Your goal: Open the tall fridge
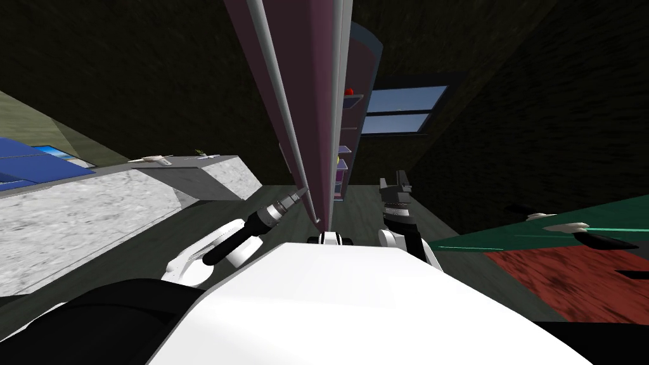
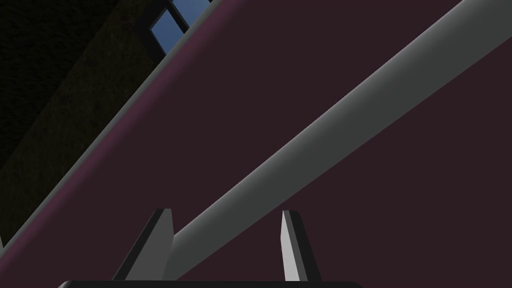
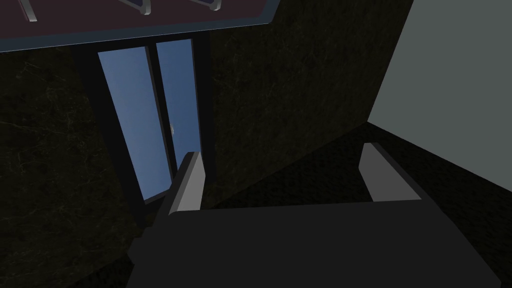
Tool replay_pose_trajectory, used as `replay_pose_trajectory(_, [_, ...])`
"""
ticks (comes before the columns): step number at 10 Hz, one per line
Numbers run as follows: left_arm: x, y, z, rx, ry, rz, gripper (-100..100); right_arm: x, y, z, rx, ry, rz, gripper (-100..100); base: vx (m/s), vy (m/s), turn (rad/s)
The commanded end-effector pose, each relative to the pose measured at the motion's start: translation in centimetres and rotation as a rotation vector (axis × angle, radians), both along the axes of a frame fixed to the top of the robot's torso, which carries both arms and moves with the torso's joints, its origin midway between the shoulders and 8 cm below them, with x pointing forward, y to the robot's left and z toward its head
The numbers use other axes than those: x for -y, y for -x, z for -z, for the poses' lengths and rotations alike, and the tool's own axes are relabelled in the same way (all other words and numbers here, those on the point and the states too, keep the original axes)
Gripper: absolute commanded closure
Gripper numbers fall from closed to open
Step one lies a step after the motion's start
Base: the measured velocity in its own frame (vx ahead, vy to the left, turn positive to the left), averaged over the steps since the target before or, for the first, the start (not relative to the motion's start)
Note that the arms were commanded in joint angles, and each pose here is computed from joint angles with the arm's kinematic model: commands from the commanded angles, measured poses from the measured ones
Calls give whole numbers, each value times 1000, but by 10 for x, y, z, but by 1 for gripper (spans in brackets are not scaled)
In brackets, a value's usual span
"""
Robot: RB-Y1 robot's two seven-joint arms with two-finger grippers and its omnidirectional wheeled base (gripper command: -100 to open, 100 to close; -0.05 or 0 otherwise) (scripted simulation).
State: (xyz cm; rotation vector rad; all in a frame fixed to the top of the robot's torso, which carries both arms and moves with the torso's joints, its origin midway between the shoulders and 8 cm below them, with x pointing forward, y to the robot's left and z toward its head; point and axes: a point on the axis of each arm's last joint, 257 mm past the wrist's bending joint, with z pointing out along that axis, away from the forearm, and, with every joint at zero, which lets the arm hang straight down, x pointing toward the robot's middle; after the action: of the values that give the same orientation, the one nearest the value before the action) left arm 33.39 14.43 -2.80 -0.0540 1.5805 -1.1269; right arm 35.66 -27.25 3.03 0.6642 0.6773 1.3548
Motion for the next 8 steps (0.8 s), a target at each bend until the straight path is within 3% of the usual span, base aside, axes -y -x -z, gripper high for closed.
replay_pose_trajectory(1, [4, 4, 4, -21, 12, 12, 100, 0, 0, 0, 0, 0, 0, 0, 19, -32, -7])
replay_pose_trajectory(4, [4, 4, 4, -21, 12, 12, 100, 0, 0, 0, 0, 0, 0, 0, 3, -4, -1])
replay_pose_trajectory(5, [6, 5, 0, -3, 4, 30, 100, 0, 0, 0, 0, 0, 0, 0, -38, 155, -115])
replay_pose_trajectory(8, [11, 10, 0, -4, 9, 59, 100, 0, 0, 0, 0, 0, 0, 0, -87, 210, -103])
